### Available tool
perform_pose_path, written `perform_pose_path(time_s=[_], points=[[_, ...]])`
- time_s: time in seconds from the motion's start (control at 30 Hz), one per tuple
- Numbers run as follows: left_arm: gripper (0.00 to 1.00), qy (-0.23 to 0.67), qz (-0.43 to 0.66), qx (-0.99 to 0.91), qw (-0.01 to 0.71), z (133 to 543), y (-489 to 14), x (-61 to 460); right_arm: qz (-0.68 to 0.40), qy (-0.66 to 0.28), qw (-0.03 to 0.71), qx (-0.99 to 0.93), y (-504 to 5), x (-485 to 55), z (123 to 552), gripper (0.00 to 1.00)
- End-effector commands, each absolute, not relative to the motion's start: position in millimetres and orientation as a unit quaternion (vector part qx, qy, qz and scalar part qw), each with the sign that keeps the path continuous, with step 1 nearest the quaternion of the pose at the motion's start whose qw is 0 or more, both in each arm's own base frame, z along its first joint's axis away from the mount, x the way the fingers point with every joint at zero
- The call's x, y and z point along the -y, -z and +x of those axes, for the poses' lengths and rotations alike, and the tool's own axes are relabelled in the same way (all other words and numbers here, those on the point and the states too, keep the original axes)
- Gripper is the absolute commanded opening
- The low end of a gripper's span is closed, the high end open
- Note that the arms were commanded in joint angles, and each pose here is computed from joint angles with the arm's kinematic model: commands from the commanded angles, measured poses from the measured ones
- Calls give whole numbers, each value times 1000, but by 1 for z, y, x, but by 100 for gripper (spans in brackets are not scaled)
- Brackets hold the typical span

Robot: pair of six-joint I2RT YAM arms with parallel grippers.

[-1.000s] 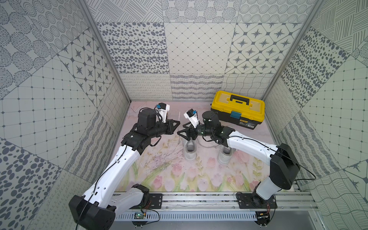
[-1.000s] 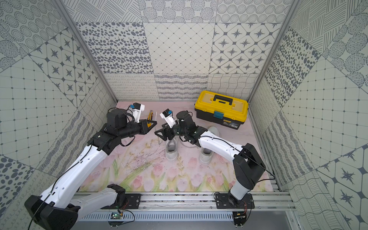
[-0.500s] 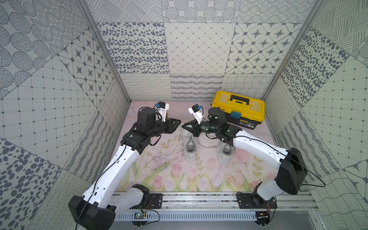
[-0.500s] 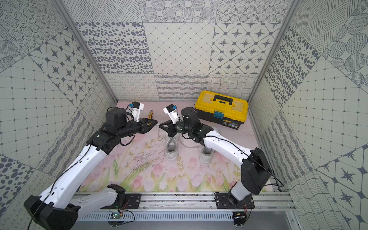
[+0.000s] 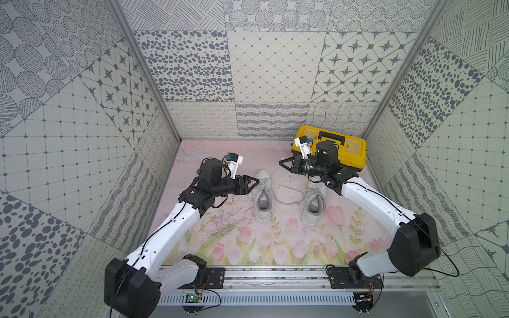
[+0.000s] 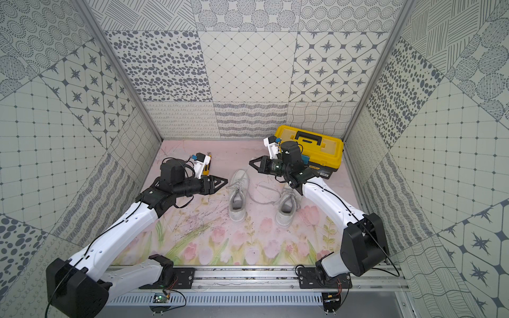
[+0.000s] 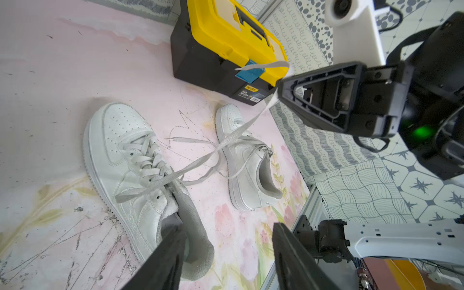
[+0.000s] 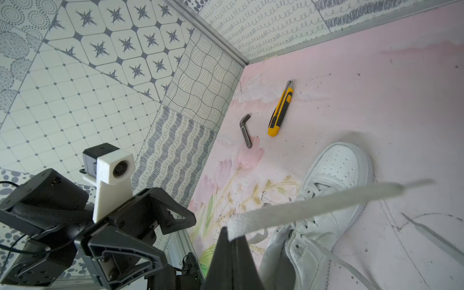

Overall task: Tie the shoes
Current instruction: Cross the shoelace with the shoelace.

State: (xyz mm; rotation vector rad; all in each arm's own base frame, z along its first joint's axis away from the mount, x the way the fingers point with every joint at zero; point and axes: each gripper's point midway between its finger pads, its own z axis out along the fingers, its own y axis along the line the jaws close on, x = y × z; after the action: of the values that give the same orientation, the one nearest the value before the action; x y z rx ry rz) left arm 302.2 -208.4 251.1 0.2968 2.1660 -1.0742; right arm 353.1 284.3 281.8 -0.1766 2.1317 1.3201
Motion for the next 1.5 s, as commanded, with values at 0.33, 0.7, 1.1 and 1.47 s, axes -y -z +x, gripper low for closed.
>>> perform_pose_path(time_s=[0.33, 0.7, 1.1, 1.47], points=[[60, 430, 296, -778, 350, 338, -234, 275, -30, -515, 315, -797, -303, -270, 353, 0], [54, 425, 333, -773, 332, 354, -222, 303, -32, -513, 319, -796, -310, -268, 352, 0], [55, 387, 333, -788, 343, 373, -206, 302, -31, -511, 330, -793, -319, -263, 350, 0], [26, 396, 336, -788, 331, 369, -201, 303, -23, -489, 339, -803, -313, -256, 356, 0]])
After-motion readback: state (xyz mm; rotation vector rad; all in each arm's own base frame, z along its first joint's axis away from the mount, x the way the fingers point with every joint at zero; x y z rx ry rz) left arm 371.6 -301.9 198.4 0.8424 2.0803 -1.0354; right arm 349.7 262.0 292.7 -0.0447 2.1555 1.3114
